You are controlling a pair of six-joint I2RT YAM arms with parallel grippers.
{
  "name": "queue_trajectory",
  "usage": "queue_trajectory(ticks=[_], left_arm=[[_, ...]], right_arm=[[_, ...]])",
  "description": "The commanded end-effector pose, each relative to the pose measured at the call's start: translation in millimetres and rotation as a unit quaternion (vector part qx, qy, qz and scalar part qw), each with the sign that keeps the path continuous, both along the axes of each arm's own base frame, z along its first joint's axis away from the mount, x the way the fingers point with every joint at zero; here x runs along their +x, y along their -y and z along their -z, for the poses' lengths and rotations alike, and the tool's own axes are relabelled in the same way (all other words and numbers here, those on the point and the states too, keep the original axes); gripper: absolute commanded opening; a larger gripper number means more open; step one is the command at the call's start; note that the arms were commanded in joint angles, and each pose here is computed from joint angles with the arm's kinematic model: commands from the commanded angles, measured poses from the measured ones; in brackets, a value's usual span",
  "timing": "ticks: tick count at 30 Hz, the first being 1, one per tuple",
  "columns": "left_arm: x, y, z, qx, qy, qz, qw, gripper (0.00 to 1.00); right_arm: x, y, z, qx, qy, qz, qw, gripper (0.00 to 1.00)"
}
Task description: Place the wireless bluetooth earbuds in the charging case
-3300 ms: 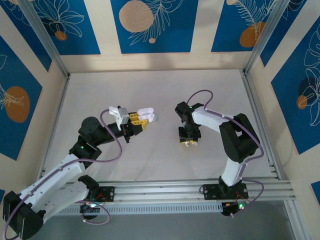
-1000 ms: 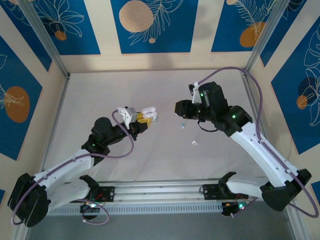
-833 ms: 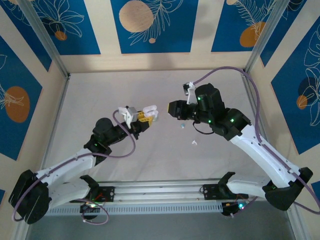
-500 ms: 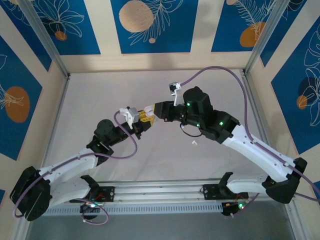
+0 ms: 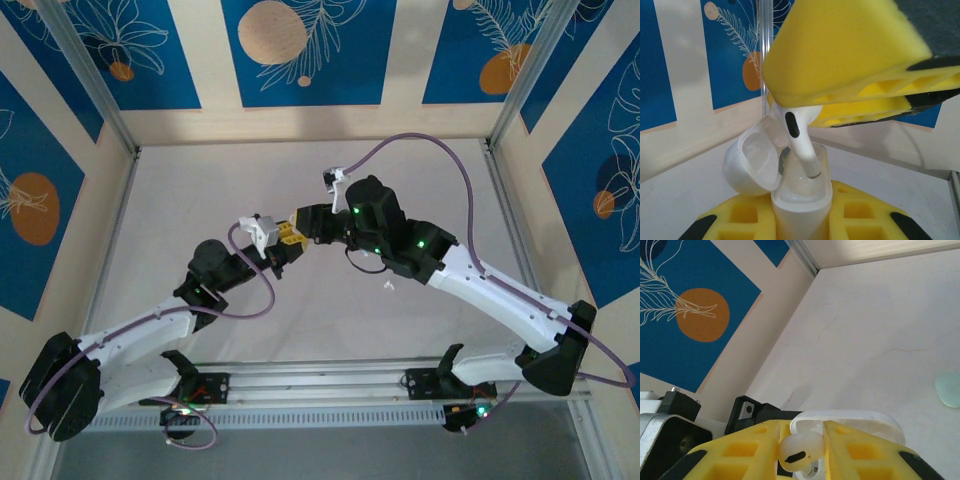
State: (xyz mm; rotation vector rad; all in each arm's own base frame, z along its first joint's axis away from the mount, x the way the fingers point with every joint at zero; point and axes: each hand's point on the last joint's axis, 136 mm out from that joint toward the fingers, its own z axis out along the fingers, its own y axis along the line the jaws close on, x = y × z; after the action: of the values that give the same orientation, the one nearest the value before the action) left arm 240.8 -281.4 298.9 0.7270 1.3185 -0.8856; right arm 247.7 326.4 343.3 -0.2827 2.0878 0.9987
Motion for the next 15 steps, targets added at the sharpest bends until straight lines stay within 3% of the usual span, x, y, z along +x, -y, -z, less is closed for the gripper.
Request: queue_trajectory(ticks=[1,15], left_arm=[[-4,0,-18,-0.022,0.025,0.001,0.999,0.17],[-1,-6,-30,-0.05,0.022,-0.014,0.998,0.17]], right_arm=[[5,-3,-10,0.007,0.021,0.007,1.0,0.27],[-3,-9,7,-0.005,0.01,-0.022,1.0,0.27]])
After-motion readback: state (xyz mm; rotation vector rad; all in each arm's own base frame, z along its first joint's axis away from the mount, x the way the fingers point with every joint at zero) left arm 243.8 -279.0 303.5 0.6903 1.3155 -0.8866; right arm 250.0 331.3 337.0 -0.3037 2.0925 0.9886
